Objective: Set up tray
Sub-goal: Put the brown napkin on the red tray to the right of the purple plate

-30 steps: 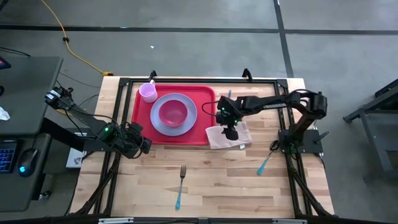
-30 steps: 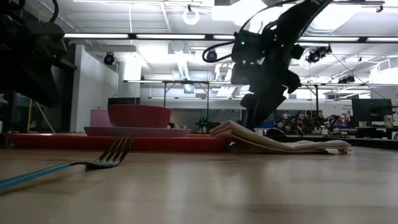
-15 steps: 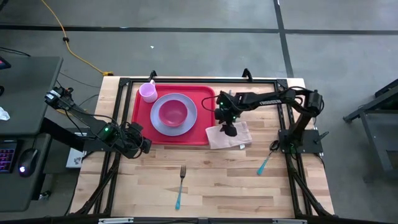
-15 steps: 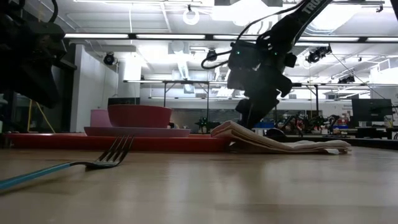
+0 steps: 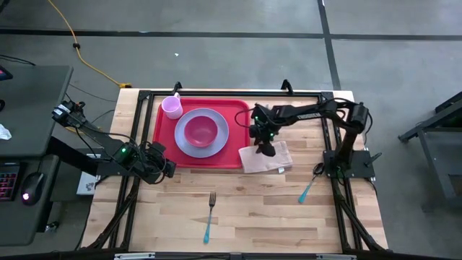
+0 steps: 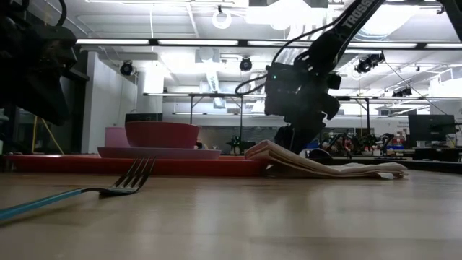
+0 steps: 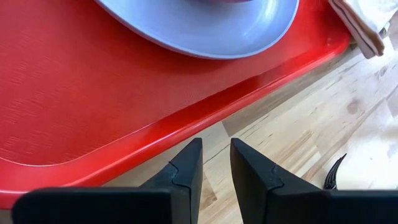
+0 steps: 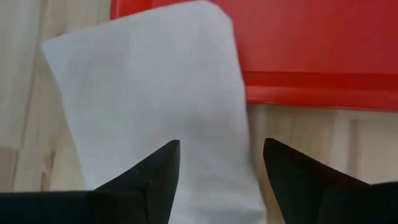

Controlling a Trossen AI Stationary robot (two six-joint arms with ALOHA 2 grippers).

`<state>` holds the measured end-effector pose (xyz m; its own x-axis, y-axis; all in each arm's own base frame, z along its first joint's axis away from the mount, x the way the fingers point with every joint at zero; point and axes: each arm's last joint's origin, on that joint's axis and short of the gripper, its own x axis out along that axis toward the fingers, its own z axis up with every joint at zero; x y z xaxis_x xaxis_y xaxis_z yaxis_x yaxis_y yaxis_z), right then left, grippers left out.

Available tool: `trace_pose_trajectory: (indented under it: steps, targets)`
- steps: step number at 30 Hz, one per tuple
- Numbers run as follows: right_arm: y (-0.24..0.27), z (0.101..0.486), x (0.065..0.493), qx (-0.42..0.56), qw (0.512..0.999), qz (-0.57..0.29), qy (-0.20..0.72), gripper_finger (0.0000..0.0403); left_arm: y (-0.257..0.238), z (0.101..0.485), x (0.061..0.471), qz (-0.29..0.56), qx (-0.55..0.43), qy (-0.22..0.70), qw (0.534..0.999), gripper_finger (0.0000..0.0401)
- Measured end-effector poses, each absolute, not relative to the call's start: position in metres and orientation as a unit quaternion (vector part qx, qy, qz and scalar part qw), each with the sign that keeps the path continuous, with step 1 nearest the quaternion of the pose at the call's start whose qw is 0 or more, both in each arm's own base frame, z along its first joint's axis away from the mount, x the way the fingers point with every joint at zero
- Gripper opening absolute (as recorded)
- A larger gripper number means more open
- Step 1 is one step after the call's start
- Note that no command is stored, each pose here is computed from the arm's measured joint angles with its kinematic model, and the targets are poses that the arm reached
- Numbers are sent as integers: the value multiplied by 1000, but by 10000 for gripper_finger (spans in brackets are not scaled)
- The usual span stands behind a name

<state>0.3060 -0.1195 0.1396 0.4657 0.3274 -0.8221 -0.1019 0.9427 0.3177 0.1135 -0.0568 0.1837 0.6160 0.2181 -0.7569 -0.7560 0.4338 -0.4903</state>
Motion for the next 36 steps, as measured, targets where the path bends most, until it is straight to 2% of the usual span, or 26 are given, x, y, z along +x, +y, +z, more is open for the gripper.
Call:
trace_pose_trajectory:
  steps: [24,29,36]
  targets:
    - [-123,120,311,133,846,167,489,198,-57,184,114,315,-448,304,779,111]
    - [-123,119,311,128,847,164,490,164,-57,184,113,315,-448,304,779,111]
    - [-123,119,312,117,848,159,492,94,-57,184,113,315,-448,304,779,111]
